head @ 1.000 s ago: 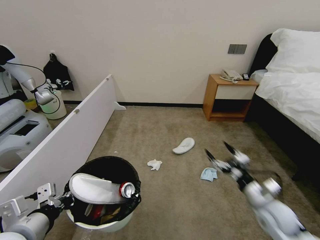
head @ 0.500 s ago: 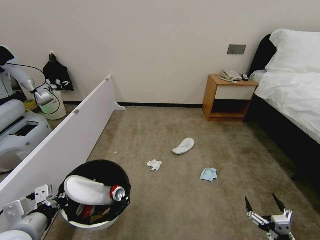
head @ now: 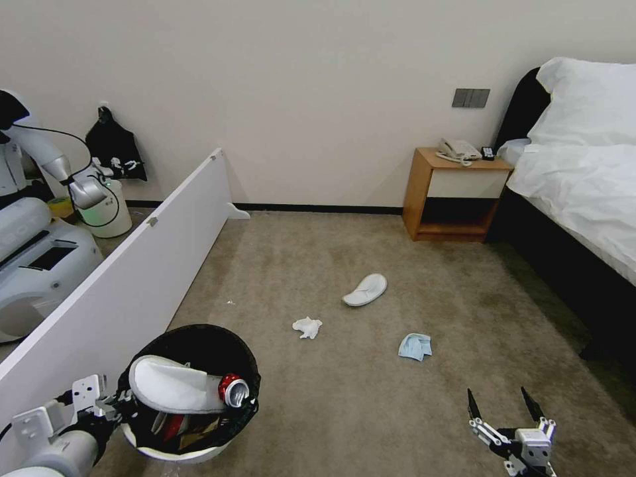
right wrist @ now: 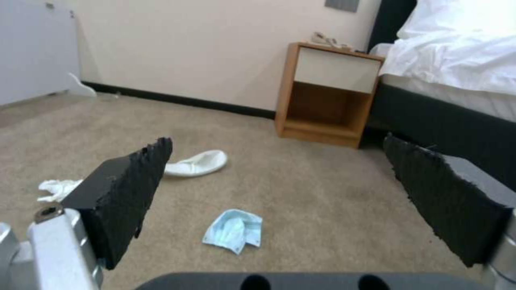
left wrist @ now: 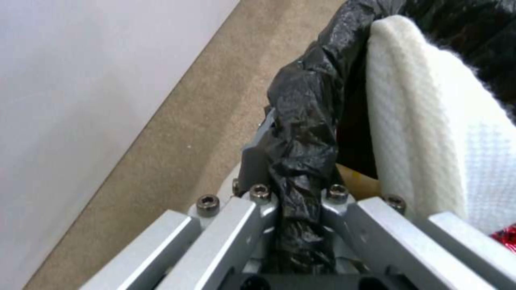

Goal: Pick up the trash bin, then pick up the garbage from the floor and place it into the trash bin.

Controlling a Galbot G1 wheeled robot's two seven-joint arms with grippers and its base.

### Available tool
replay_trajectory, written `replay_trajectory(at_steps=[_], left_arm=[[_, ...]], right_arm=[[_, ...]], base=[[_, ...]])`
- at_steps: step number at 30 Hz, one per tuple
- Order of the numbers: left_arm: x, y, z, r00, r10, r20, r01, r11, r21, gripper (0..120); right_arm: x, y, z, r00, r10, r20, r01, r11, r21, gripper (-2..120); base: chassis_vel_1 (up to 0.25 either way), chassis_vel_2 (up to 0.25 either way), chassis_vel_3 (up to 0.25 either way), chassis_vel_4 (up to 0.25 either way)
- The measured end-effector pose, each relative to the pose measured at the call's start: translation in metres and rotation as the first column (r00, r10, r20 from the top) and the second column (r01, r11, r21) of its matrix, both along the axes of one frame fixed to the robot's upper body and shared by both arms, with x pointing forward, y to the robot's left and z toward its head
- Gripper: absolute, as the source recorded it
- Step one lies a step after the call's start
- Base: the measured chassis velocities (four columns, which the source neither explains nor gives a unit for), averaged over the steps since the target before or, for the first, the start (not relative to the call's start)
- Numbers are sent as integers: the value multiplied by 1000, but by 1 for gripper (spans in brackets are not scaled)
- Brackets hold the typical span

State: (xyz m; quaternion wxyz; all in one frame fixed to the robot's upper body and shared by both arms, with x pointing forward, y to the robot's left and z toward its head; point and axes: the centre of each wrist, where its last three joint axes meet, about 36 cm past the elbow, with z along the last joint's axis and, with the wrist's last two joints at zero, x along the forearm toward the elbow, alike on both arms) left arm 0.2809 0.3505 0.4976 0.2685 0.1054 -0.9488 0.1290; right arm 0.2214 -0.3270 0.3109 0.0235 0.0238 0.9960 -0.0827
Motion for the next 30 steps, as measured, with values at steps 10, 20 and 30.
replay_trajectory(at_steps=[10, 20, 30], left_arm=[[0, -1, 3, 1000, -2, 5, 2, 1000, -8, 2], [0, -4, 5, 1000, -7, 10, 7, 1000, -11, 2], [1, -5, 7, 1000, -11, 16, 12, 1000, -15, 2]], right_arm=[[1, -1, -1, 1000, 16, -2, -16, 1000, 3, 100], [1, -2, -1, 1000, 29, -1, -29, 1000, 7, 100], [1, -2, 0, 999, 37, 2, -37, 999, 8, 100]], base=[[-5, 5, 4, -5], [-56, 65, 54, -67], [-81, 81, 81, -76]])
